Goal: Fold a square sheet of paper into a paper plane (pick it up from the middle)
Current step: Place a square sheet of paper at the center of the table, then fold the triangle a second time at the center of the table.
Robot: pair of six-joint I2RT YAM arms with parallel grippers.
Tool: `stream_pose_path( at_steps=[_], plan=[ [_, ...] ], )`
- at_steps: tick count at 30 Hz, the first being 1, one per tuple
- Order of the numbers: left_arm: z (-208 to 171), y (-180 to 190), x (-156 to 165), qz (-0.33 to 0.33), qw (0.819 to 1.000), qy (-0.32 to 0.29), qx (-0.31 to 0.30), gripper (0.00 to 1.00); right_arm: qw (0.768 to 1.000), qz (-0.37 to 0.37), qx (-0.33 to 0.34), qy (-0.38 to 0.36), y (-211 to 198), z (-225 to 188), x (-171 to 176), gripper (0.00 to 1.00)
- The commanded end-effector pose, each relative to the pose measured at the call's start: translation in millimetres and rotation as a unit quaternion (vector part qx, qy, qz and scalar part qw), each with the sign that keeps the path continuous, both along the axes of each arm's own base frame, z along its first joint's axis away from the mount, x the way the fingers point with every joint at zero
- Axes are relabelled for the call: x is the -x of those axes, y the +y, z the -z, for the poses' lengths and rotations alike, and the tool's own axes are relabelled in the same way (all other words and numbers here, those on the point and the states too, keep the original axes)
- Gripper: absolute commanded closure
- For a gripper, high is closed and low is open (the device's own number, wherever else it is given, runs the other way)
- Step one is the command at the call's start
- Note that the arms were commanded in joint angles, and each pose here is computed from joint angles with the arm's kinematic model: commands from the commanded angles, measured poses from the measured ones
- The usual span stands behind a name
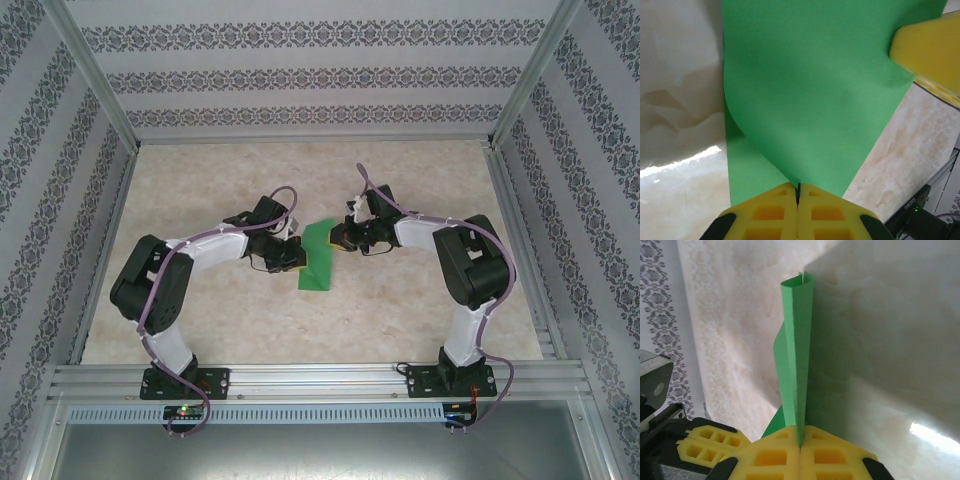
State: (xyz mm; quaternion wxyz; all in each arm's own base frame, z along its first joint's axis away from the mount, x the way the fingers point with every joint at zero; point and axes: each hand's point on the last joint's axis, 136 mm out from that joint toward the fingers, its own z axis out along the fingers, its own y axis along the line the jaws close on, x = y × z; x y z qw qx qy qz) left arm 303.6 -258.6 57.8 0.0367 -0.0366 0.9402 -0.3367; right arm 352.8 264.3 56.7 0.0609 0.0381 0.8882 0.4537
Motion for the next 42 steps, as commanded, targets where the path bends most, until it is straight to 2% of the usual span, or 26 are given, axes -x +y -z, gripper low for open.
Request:
stream_pose_path(
  at_steps=[1,14,20,22,25,28,31,34,37,42],
  plan=[
    [-7.0,-14.4,-13.2,0.008,1.000,-0.019,0.016,0.92,1.000,-0.007,0.023,-0.013,-7.6,10.9,-7.6,0.94],
    [14.8,-25.1,-22.4,0.025,1.000,0.007,0.009,0.91,0.997,-0.016,0.074,-0.017,-20.7,25.3,-16.2,0.87],
    [24.9,-24.8,-24.3,0.030,0.999,0.016,-0.002,0.91,0.993,-0.017,0.111,-0.031,-30.9,18.2,-16.2,0.79],
    [27.2,-25.7,-25.3,0.031,0.999,0.019,-0.003,0.91,0.991,-0.018,0.126,-0.032,-34.9,17.3,-15.1,0.73],
    [29.5,-26.2,-27.0,0.033,0.999,0.020,-0.006,0.91,0.986,-0.012,0.165,-0.034,-47.3,13.3,-13.7,0.58],
    [32.4,-26.5,-28.5,0.035,0.999,0.022,-0.010,0.91,0.980,-0.005,0.196,-0.045,-56.9,3.0,-13.0,0.55],
    [32.3,-28.1,-30.4,0.035,0.999,0.023,-0.008,0.91,0.979,0.003,0.195,-0.059,-57.2,-6.2,-16.4,0.55],
    [31.9,-29.2,-31.6,0.037,0.999,0.022,-0.008,0.91,0.985,0.002,0.158,-0.063,-43.9,-10.2,-21.6,0.58],
    [31.5,-28.7,-32.4,0.039,0.999,0.021,-0.011,0.91,0.989,-0.004,0.137,-0.058,-31.1,-5.1,-25.1,0.65],
    [30.7,-28.6,-32.1,0.040,0.999,0.022,-0.013,0.91,0.989,-0.008,0.139,-0.044,-25.4,12.7,-29.8,0.75]
  ],
)
